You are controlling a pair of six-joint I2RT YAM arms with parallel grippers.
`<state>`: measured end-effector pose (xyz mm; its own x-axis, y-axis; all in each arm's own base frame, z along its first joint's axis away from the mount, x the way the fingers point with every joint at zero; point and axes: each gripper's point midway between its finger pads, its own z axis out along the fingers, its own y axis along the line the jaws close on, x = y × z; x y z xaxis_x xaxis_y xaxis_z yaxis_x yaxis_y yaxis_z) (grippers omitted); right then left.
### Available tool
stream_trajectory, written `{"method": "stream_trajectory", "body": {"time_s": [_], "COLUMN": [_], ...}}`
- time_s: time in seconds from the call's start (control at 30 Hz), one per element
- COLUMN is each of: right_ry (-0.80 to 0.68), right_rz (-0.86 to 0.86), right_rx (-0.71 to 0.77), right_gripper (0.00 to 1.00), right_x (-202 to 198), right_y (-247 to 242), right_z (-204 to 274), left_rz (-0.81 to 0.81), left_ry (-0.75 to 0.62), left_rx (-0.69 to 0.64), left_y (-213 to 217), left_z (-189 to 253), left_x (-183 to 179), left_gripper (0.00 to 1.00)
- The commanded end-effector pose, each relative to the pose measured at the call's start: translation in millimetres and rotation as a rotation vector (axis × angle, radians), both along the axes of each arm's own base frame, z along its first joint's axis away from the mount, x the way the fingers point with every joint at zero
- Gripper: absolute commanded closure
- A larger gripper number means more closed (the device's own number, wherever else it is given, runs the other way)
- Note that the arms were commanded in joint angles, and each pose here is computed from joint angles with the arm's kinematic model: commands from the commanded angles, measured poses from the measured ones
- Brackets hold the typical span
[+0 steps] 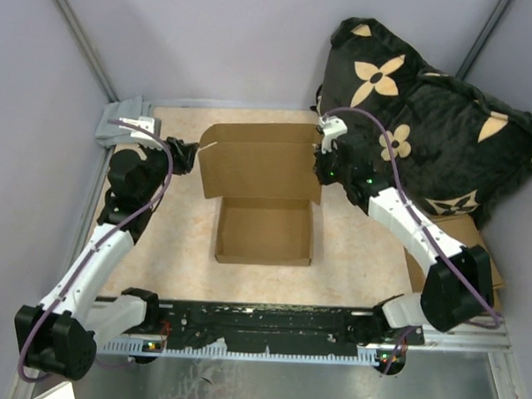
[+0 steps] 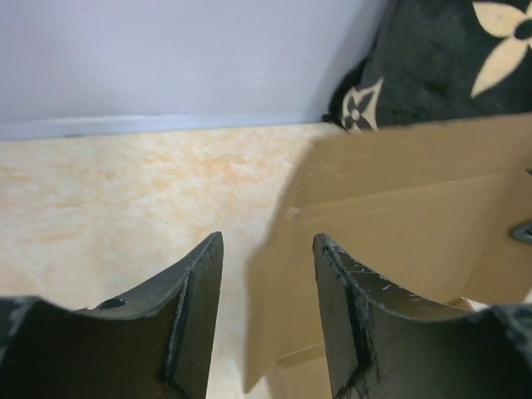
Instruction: Fold the paper box
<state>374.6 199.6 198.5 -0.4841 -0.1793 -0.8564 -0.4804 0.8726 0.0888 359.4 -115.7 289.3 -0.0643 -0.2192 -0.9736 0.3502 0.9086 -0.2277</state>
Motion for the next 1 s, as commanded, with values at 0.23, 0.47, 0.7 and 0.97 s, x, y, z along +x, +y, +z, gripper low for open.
{"method": "stream_trajectory", "body": {"time_s": [0.23,0.47,0.7,0.97], "right_ry": [-0.334,-0.338,-0.318,-0.31], "right_rz": [-0.072,-0.067,-0.046,-0.046], "right_rx": [0.02,0.037,0.053,0.054], "right_gripper": [0.98,0.98,0.97,0.97], "right_x": [-9,-20,-26,-26], "right_y": [-33,-35,-32,-32], "right_z": [43,42,40,38], "left_rz": [0.024,-0.137,-0.208,-0.237], "left_ry": [0.07,0.139,0.128,0.169], "left_rx": [0.16,0.134,0.132,0.129], "left_y": [10,-19,-29,-34], "left_z": [14,0,-5,-25], "left_x": [0,0,-8,-11], "left_gripper": [0.47,0.48,0.48,0.5]}}
